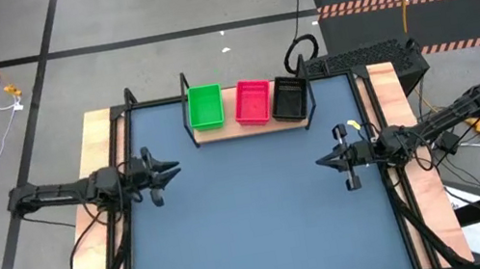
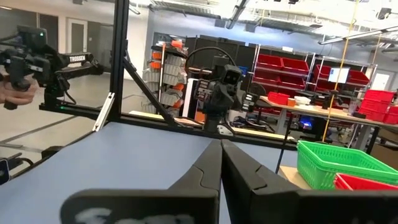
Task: Stack baskets on shelf by color
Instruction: Return to Home Position
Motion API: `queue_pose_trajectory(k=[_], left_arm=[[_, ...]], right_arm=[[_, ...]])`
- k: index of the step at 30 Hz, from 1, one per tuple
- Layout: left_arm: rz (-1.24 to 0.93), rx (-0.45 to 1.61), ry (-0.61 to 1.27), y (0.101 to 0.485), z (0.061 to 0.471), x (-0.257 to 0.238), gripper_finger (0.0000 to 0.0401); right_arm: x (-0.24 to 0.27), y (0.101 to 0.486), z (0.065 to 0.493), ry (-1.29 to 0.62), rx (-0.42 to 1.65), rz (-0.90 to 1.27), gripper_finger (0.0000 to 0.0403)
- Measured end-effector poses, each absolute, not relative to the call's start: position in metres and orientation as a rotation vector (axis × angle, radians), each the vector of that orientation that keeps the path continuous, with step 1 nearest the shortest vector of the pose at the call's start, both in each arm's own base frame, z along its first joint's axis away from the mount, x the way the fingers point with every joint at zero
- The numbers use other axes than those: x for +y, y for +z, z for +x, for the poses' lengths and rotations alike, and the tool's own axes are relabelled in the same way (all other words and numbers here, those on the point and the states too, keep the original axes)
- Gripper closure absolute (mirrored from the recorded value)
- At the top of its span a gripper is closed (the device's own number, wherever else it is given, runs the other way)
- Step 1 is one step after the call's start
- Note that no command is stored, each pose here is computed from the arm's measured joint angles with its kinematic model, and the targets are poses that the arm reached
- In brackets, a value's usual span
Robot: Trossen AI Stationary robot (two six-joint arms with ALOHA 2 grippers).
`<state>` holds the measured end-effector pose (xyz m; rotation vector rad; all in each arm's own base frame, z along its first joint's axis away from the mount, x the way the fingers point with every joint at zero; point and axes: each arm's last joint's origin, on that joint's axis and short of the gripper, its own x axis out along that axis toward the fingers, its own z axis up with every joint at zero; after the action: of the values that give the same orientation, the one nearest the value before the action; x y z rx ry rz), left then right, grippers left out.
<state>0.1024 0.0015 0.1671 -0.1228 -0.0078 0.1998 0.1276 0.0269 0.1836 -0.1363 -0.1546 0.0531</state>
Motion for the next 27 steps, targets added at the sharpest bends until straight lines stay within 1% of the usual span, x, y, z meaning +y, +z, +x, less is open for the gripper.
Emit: queue_pose_trajectory(k=[9,13,18,23,27], left_arm=[[-0.167,0.075,0.17,0.16,0.106,-0.003,0.0304],[-0.181,0.039,0.205,0.163,0.107,-0.002,0.0304],[-0.112,0.011,0.201,0.179,0.105,-0.002,0.0304],[-0.066,0.106,0.194,0.191,0.099,-0.002,0.0304],[-0.053,0.091,0.192,0.188,0.096,-0.001,0.0304]], right_arm=[[0.027,0.182,0.129,0.049,-0.14,-0.146,0.0403],[0.024,0.181,0.129,-0.048,-0.126,-0.184,0.0403],[0.021,0.181,0.129,-0.159,-0.113,-0.17,0.0403],[0.021,0.181,0.129,-0.156,-0.106,-0.154,0.0403],[0.021,0.18,0.129,-0.154,-0.099,-0.154,0.0403]])
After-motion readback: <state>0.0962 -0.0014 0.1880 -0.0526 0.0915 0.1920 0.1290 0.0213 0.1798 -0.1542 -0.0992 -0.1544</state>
